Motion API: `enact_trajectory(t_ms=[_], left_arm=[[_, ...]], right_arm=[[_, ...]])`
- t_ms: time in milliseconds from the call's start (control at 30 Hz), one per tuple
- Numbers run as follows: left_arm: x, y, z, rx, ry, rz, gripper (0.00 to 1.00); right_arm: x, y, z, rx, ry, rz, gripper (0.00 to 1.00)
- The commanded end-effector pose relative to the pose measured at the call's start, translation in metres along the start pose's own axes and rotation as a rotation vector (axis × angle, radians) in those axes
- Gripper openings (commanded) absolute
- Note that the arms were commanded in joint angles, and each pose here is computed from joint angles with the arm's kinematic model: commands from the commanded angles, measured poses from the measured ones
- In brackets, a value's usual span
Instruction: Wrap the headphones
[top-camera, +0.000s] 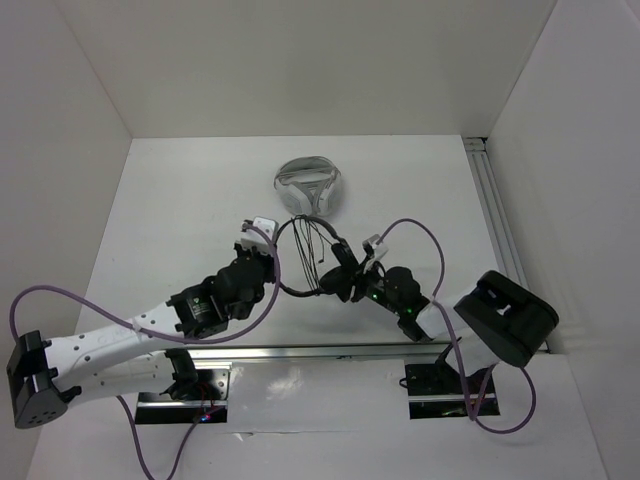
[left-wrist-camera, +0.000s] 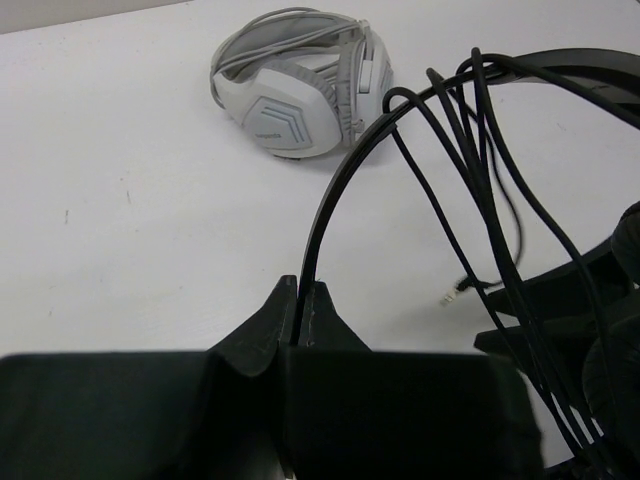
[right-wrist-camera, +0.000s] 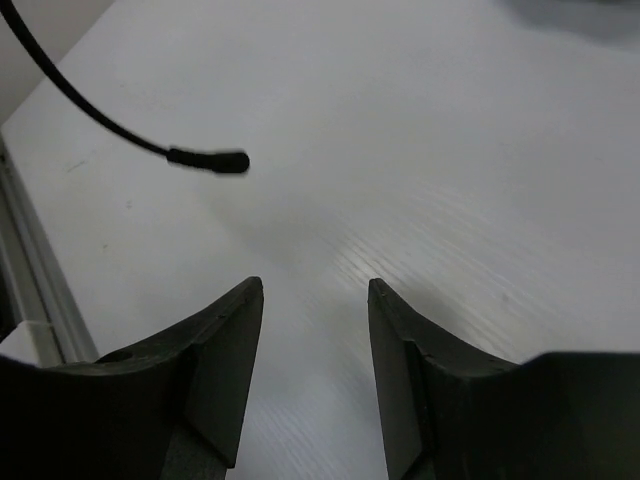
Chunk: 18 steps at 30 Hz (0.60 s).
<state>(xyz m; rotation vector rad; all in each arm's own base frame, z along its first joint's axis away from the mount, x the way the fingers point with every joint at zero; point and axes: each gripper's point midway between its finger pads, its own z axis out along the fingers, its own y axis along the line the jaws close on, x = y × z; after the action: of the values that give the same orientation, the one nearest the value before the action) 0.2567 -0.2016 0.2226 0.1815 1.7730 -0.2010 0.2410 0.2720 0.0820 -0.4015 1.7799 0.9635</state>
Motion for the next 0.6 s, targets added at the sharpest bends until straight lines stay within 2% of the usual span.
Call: enact_trajectory(t_ms=[0,300,500,567], left_arm=[[-0.039,0.004,-0.008,-0.012,-0.072,-0.059,0.0],[-0.03,0.001,-0.015,0.034,-0.056,-0.079,0.0],[-0.018,0.008,-0.019,0.015,-0.019,-0.078,0.0],[-0.012,0.011,-0.02,-0.001,-0.001,-0.078,0.0]], right_arm=[[-0.012,-0.029,-0.013,0.175,-0.067,-0.024,0.54],[-0.026,-0.066,-0.039,0.422,-0.124,-0.014,0.58],[-0.054,-0.081,-0.067,0.572,-0.245,0.052,0.58],[-0.063,-0.085,-0.078,0.618,-0.284,0.066,0.6]])
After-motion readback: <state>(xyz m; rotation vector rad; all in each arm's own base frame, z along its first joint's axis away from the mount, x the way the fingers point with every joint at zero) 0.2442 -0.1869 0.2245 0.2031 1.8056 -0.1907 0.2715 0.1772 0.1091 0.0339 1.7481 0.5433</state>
